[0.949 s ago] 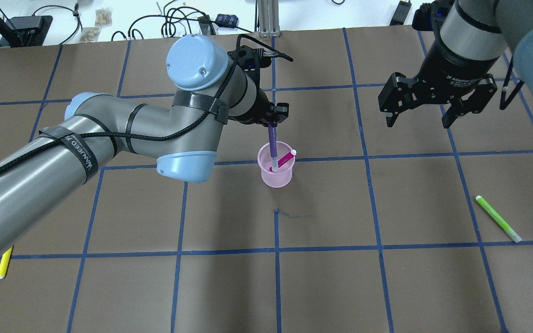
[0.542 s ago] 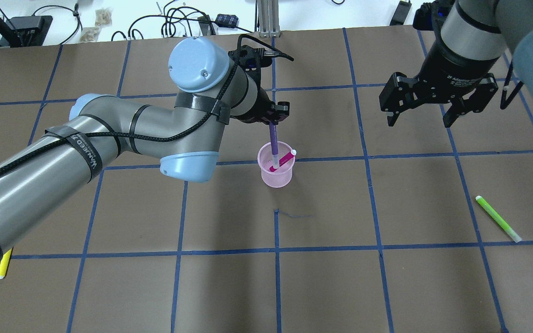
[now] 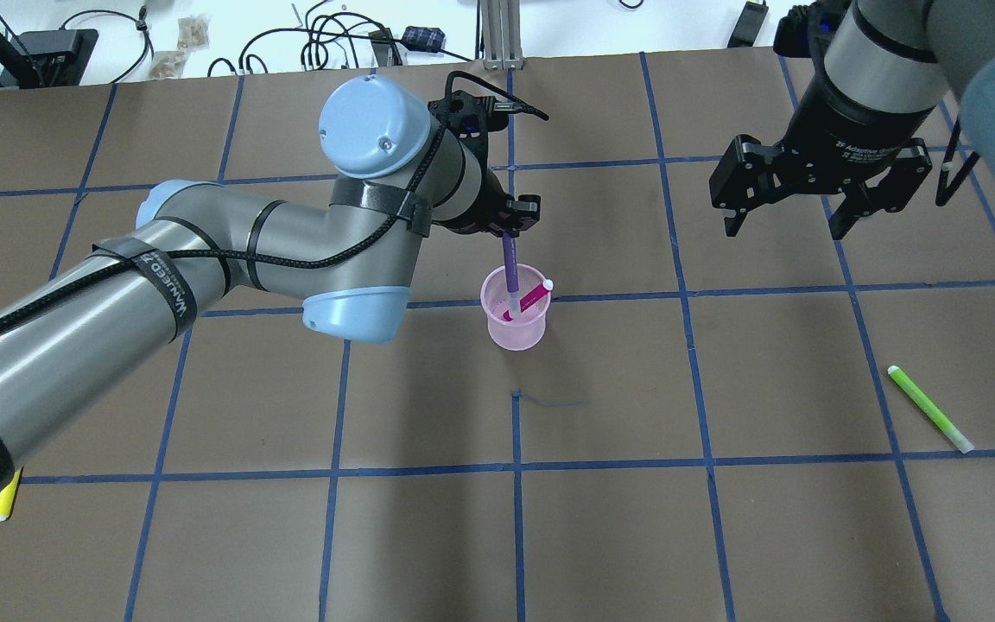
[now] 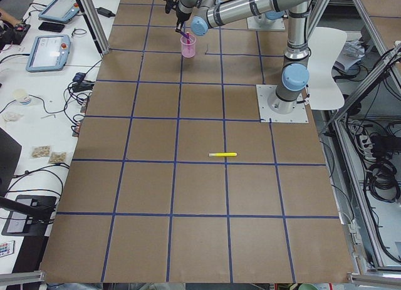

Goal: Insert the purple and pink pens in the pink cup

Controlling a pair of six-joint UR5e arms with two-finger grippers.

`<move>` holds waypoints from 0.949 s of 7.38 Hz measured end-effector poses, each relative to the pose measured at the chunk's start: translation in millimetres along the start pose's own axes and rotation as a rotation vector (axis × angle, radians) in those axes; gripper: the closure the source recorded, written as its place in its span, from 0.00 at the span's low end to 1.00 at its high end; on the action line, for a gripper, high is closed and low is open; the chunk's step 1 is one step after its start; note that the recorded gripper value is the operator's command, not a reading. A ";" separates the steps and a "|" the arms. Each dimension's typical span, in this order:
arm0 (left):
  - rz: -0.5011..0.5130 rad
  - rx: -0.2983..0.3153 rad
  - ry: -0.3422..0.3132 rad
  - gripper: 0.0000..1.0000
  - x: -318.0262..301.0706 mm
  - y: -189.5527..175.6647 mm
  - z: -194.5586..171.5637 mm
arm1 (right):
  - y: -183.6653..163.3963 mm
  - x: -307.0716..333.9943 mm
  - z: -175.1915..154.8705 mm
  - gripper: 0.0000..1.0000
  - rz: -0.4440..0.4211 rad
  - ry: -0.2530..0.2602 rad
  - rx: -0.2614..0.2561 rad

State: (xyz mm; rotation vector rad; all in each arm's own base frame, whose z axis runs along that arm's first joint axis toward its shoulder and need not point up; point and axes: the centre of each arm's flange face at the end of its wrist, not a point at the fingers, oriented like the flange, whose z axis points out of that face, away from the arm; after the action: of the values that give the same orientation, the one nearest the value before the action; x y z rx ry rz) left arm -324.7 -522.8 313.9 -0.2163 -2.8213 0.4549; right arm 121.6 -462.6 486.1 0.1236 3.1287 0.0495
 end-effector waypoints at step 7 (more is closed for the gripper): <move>-0.014 0.006 -0.005 0.00 -3.1 -11.7 -15.1 | 3.0 0.9 -1.3 0.00 0.002 0.001 -0.006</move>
State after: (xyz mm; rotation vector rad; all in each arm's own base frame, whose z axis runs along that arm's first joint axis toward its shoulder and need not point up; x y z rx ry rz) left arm -318.5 -530.1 330.8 -0.1950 -2.8243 0.4614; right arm 120.8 -459.6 487.5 0.1267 3.1295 0.0591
